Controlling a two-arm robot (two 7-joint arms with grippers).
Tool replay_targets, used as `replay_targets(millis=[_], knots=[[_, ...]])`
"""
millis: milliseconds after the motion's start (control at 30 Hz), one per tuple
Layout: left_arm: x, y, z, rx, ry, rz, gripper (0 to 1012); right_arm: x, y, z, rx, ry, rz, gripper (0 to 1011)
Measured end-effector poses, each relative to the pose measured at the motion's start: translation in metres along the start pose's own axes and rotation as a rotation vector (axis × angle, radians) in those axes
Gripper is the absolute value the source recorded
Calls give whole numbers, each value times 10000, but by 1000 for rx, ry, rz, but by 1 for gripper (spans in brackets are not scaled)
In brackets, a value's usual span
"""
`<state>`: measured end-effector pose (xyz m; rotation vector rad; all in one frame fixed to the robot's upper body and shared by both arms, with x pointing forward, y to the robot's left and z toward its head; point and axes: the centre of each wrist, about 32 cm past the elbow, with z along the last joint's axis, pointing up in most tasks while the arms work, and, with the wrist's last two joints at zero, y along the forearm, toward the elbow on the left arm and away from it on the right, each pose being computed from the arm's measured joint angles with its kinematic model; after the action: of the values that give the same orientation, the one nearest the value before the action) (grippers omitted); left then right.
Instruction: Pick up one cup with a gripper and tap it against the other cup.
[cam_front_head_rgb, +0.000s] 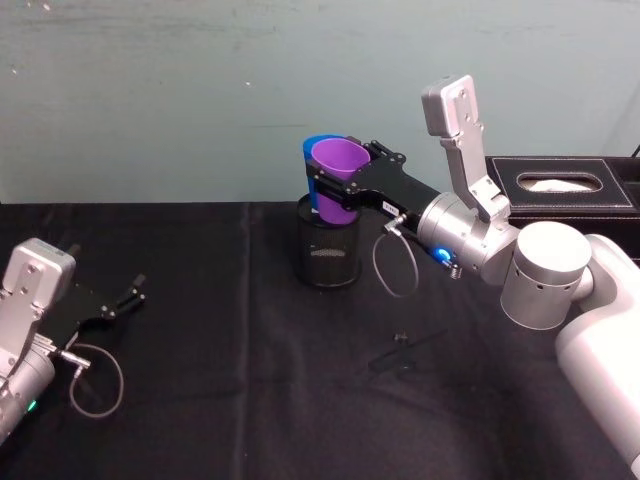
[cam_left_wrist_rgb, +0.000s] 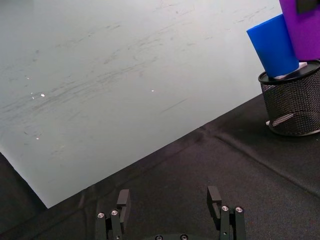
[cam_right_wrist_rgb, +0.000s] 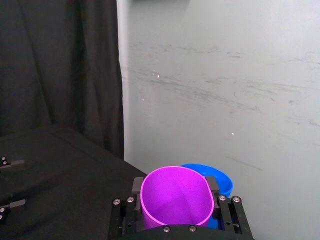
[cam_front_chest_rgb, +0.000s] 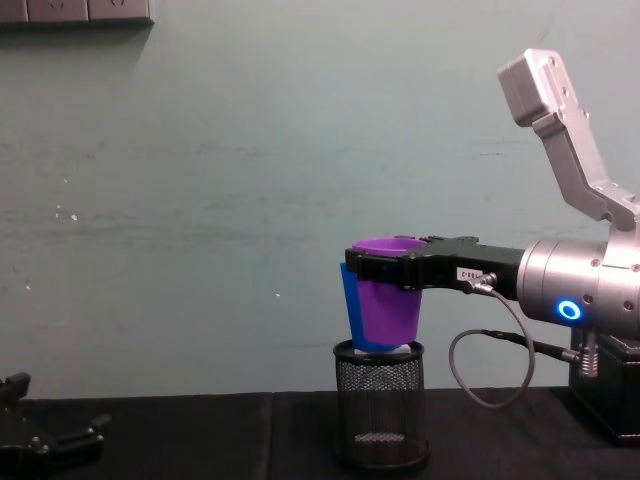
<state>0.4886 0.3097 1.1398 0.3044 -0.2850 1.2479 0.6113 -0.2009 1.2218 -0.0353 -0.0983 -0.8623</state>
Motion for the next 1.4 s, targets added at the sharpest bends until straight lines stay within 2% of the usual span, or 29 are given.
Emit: replay_targets(millis=[1400], knots=[[0,0,0,0,0,0,1000,-2,-2,-2,0,0,1,752]])
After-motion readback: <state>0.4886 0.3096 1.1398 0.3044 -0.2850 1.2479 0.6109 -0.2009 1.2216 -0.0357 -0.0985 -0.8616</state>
